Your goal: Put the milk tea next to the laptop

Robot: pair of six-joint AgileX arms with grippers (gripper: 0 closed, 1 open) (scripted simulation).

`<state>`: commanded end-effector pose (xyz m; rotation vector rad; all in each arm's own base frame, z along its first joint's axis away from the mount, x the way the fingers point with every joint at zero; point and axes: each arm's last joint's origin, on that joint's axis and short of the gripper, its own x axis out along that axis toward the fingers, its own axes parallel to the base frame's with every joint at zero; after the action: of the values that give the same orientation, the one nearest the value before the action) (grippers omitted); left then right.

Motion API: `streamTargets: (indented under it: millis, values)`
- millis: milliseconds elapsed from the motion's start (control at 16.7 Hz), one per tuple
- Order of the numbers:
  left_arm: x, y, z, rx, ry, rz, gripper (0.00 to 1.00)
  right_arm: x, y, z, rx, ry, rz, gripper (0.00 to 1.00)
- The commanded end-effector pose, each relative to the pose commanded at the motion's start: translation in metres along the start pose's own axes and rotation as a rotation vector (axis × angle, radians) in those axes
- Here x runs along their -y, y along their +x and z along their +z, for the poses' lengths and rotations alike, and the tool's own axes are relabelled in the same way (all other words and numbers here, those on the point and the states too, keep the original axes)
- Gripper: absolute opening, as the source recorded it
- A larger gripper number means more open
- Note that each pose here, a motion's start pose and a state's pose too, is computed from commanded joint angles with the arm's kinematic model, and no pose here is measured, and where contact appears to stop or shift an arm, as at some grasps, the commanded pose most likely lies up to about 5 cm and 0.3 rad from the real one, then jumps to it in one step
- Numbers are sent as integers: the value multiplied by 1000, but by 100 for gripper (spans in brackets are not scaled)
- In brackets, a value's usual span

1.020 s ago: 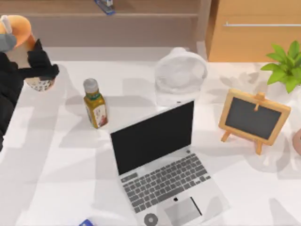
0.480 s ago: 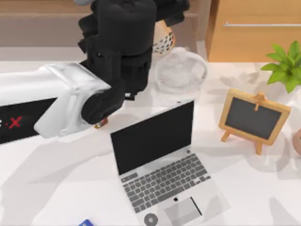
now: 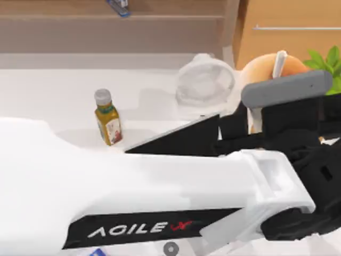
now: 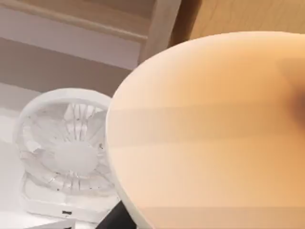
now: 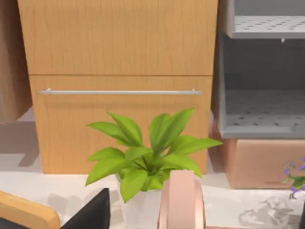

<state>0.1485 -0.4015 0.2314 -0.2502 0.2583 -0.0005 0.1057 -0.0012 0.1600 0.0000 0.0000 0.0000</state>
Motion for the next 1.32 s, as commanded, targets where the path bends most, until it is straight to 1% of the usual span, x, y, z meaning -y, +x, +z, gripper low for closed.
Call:
streamTargets:
  millis: [180, 300, 360, 420, 660, 720, 1320]
  values:
    - [15, -29, -59, 8, 146, 12, 0, 0, 0, 0, 0, 0, 0, 100]
    - [17, -41, -87, 17, 215, 13, 0, 0, 0, 0, 0, 0, 0, 100]
    - [17, -44, -96, 19, 235, 12, 0, 0, 0, 0, 0, 0, 0, 100]
    - [17, -46, -99, 21, 245, 11, 0, 0, 0, 0, 0, 0, 0, 100]
    - [17, -46, -99, 21, 245, 11, 0, 0, 0, 0, 0, 0, 0, 100]
    - [21, -43, -83, 41, 167, 13, 0, 0, 0, 0, 0, 0, 0, 100]
    - [22, -44, -94, 48, 166, 6, 0, 0, 0, 0, 0, 0, 0, 100]
